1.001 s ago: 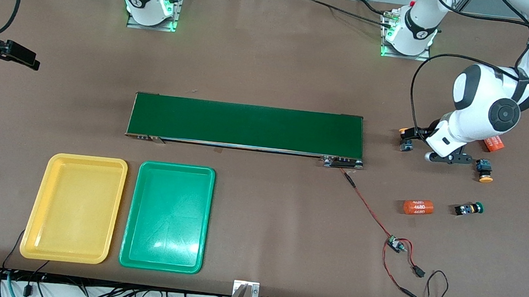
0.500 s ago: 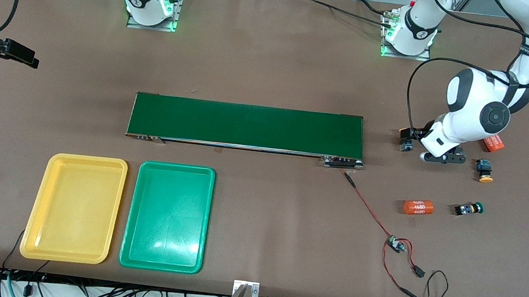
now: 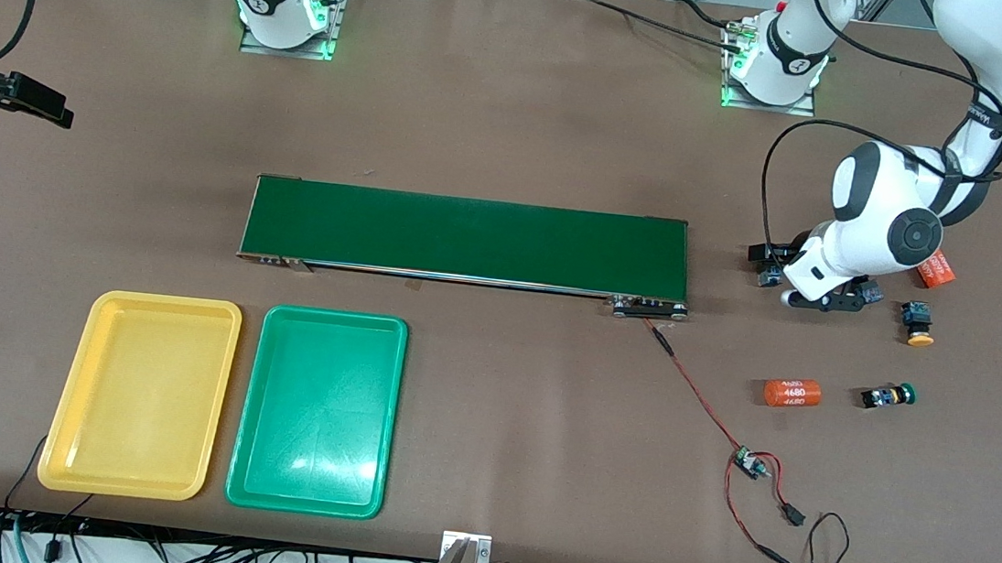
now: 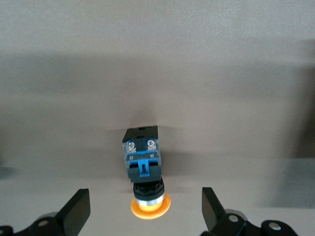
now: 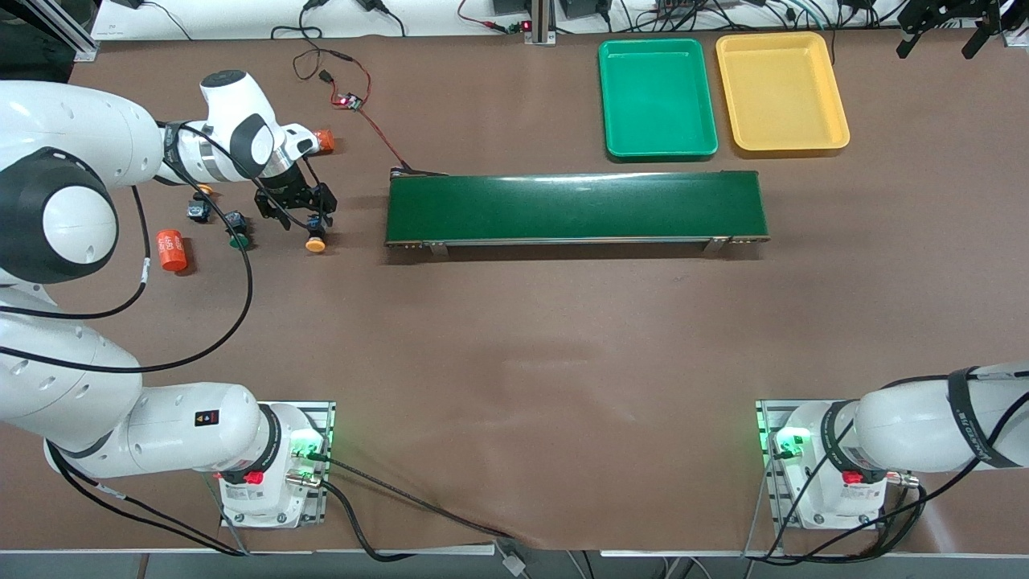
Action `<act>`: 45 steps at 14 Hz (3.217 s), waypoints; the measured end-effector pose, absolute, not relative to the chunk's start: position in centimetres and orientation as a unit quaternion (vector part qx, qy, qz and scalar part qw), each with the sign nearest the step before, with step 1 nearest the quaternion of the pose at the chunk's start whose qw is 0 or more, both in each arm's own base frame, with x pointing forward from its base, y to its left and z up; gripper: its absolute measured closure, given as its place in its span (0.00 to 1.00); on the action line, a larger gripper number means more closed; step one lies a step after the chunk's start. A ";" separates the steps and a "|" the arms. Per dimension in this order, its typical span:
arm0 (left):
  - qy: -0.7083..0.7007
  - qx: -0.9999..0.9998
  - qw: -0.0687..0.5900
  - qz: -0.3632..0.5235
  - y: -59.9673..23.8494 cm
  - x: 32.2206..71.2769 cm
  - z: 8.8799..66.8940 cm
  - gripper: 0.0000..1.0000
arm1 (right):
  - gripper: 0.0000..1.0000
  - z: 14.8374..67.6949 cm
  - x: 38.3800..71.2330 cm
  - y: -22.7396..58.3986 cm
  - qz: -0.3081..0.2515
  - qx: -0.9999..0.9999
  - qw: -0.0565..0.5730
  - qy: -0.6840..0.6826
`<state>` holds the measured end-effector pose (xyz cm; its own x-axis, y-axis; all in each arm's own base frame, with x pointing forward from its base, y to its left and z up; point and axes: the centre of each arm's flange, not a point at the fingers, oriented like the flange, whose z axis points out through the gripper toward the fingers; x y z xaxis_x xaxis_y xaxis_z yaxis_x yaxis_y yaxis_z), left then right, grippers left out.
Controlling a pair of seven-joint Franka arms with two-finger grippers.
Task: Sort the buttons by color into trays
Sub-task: 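Lift the orange-capped button with the left gripper, then carry the button onto the conveyor belt and open the left gripper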
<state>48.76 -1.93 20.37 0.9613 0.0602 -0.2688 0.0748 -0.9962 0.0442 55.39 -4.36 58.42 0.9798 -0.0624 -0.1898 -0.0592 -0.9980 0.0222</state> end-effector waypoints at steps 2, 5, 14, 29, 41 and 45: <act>0.035 0.990 0.028 -0.131 -2.0 48.8 19.5 0.00 | 0.00 58.2 55.5 -4.4 -0.098 0.995 0.008 -0.026; 0.035 0.990 0.030 -0.133 -2.0 48.7 18.1 0.00 | 0.00 58.0 55.6 -4.5 -0.100 0.995 0.007 -0.021; 0.031 0.991 0.032 -0.127 -2.1 49.0 17.4 0.30 | 0.00 57.9 55.6 -4.6 -0.100 0.995 0.007 -0.021; 0.030 0.990 0.034 -0.136 -2.0 52.6 20.8 0.67 | 0.00 57.8 55.6 -4.8 -0.102 0.995 0.007 -0.022; -0.026 0.995 0.041 -0.086 -8.8 56.6 31.2 0.67 | 0.00 57.7 55.7 -4.7 -0.102 0.994 0.000 -0.023; -0.057 0.994 0.041 -0.088 -14.1 55.9 31.2 0.67 | 0.00 57.6 55.6 -5.1 -0.102 0.994 -0.005 -0.027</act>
<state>55.86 -14.09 31.24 0.9778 -0.1212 -0.1707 -0.1067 -0.9901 0.0917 55.63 -5.12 57.65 0.9776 -0.0521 -0.2038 -0.0540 -0.9985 -0.0037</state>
